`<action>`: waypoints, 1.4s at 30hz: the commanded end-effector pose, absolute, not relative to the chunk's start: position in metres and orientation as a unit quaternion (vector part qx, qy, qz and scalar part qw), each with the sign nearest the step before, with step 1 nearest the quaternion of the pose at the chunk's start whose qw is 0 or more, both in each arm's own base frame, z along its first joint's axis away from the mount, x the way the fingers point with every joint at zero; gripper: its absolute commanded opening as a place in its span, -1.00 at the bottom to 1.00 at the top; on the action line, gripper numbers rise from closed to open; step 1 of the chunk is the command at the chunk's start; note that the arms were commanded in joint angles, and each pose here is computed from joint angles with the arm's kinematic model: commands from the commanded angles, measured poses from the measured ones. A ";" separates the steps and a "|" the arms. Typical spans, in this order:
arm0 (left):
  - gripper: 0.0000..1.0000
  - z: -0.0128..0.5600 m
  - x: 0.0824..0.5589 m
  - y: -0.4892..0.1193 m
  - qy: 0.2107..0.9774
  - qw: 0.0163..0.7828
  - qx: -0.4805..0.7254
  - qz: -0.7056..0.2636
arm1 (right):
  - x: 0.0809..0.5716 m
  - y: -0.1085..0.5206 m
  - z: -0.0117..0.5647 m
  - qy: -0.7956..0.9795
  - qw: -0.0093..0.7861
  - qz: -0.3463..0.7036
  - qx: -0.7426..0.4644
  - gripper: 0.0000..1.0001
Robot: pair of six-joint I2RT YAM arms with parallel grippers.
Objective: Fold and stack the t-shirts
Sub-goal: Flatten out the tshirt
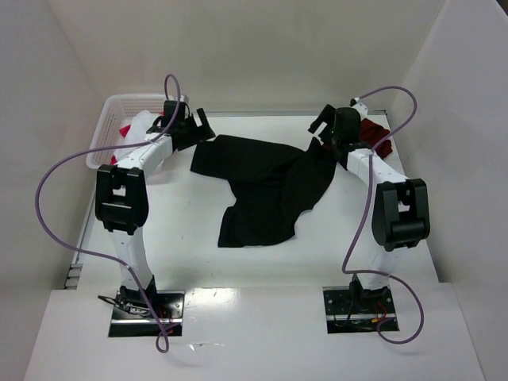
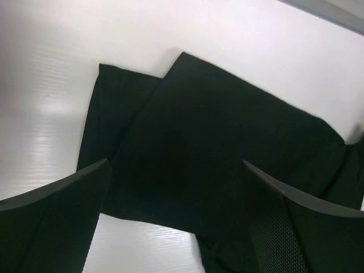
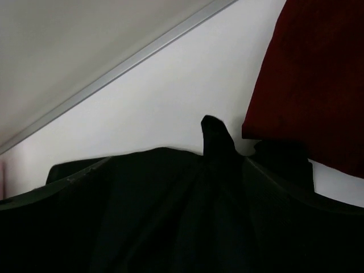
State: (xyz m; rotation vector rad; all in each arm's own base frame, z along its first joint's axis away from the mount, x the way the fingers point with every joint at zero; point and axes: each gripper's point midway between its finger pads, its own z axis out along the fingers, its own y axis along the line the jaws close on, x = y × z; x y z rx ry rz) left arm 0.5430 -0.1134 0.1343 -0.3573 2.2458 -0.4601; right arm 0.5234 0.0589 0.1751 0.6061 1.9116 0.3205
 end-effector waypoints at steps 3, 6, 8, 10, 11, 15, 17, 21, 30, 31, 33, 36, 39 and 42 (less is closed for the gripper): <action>1.00 0.123 0.515 -0.116 0.892 0.389 -0.129 -0.192 | 0.524 0.073 0.219 0.771 0.563 0.185 0.236 1.00; 1.00 0.107 0.500 -0.114 0.899 0.373 -0.131 -0.188 | 0.495 0.082 0.224 0.771 0.556 0.208 0.230 1.00; 1.00 0.096 0.491 -0.111 0.904 0.361 -0.141 -0.181 | 0.471 0.097 0.208 0.786 0.540 0.207 0.220 1.00; 1.00 0.088 0.487 -0.111 0.906 0.357 -0.154 -0.169 | 0.450 0.106 0.203 0.794 0.528 0.209 0.217 1.00; 1.00 0.080 0.484 -0.109 0.907 0.354 -0.161 -0.164 | 0.443 0.115 0.202 0.796 0.524 0.217 0.211 1.00; 0.96 0.064 0.484 -0.097 0.907 0.353 -0.186 -0.134 | 0.416 0.133 0.190 0.805 0.503 0.237 0.206 1.00; 0.94 0.060 0.487 -0.090 0.905 0.359 -0.198 -0.118 | 0.409 0.137 0.188 0.807 0.501 0.240 0.202 1.00; 0.86 0.051 0.491 -0.089 0.907 0.353 -0.200 -0.111 | 0.403 0.131 0.184 0.809 0.498 0.230 0.213 1.00; 0.61 0.040 0.507 -0.084 0.903 0.364 -0.208 -0.093 | 0.410 0.132 0.181 0.812 0.498 0.224 0.206 1.00; 0.55 0.045 0.513 -0.085 0.899 0.373 -0.208 -0.097 | 0.410 0.132 0.181 0.812 0.498 0.224 0.206 1.00; 0.37 0.039 0.515 -0.085 0.901 0.369 -0.208 -0.095 | 0.413 0.133 0.180 0.813 0.497 0.223 0.206 1.00; -0.16 0.049 0.523 -0.087 0.895 0.380 -0.211 -0.101 | 0.414 0.133 0.182 0.811 0.502 0.223 0.202 0.87; -0.63 0.053 0.527 -0.087 0.893 0.384 -0.211 -0.103 | 0.416 0.134 0.183 0.811 0.502 0.223 0.202 0.82; -1.00 0.078 0.529 -0.091 0.888 0.397 -0.202 -0.117 | 0.416 0.134 0.183 0.812 0.503 0.221 0.198 0.82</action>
